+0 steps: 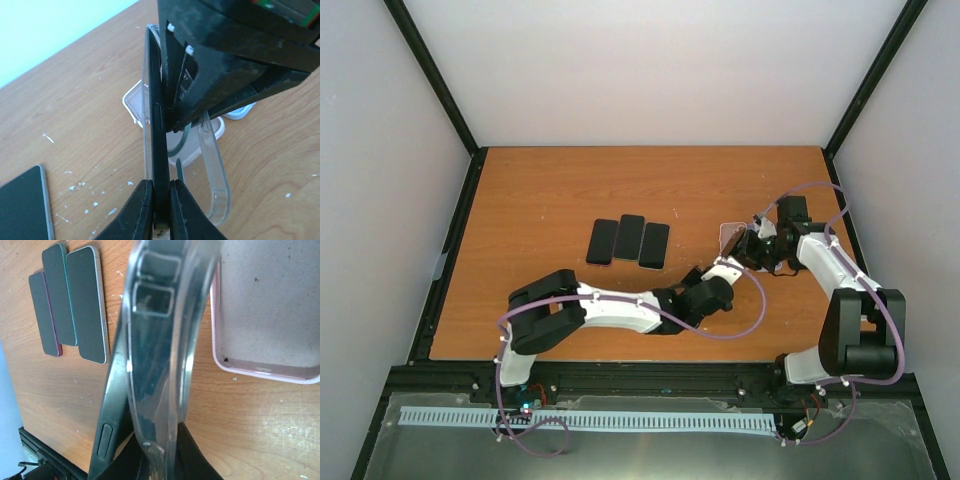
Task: Take the phone out of the phone case
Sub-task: Remove the phone case from the phone.
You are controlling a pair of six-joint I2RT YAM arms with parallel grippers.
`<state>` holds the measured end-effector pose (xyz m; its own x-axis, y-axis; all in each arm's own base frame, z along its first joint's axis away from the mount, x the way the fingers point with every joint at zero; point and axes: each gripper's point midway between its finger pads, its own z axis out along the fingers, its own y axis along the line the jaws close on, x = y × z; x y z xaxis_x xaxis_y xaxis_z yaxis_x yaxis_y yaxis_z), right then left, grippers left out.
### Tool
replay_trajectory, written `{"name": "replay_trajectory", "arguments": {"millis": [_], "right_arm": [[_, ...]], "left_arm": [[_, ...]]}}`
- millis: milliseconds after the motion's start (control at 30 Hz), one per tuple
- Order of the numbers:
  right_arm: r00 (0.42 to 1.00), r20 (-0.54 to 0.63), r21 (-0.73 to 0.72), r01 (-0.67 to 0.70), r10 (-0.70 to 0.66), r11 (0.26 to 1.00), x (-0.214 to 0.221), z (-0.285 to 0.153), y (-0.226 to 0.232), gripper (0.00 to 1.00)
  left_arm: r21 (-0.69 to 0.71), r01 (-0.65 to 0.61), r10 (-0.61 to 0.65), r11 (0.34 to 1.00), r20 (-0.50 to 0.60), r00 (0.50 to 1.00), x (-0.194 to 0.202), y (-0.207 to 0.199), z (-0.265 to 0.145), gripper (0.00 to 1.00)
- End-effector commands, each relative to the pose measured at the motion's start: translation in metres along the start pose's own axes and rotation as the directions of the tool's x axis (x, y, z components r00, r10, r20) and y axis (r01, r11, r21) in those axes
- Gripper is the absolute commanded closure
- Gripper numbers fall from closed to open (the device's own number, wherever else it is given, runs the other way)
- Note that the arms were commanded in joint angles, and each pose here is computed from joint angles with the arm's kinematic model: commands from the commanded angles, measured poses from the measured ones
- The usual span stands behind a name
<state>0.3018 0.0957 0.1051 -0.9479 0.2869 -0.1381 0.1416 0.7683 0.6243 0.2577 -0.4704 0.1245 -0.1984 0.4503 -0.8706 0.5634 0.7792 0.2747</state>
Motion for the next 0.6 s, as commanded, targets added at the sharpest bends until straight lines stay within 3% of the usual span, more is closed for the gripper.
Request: {"name": "replay_trajectory", "arguments": {"millis": [0,267,567], "right_arm": [[0.997,0.045,0.029,0.066,-0.067,0.997,-0.002,-0.011,-0.001,0.97],[0.985,0.094,0.005,0.142,-0.142,0.990,-0.003,-0.022,0.010,0.97],[0.986,0.080,-0.058,0.149,-0.144,0.987,-0.003,-0.032,0.029,0.97]], "left_arm": [[-0.036,0.213,-0.213,0.976,0.008,0.977,-0.020,0.047,-0.009,1.00],[0.041,0.450,-0.451,0.892,0.034,0.892,-0.039,0.085,-0.025,1.00],[0.066,0.525,-0.528,0.849,0.036,0.849,-0.045,0.096,-0.033,1.00]]}}
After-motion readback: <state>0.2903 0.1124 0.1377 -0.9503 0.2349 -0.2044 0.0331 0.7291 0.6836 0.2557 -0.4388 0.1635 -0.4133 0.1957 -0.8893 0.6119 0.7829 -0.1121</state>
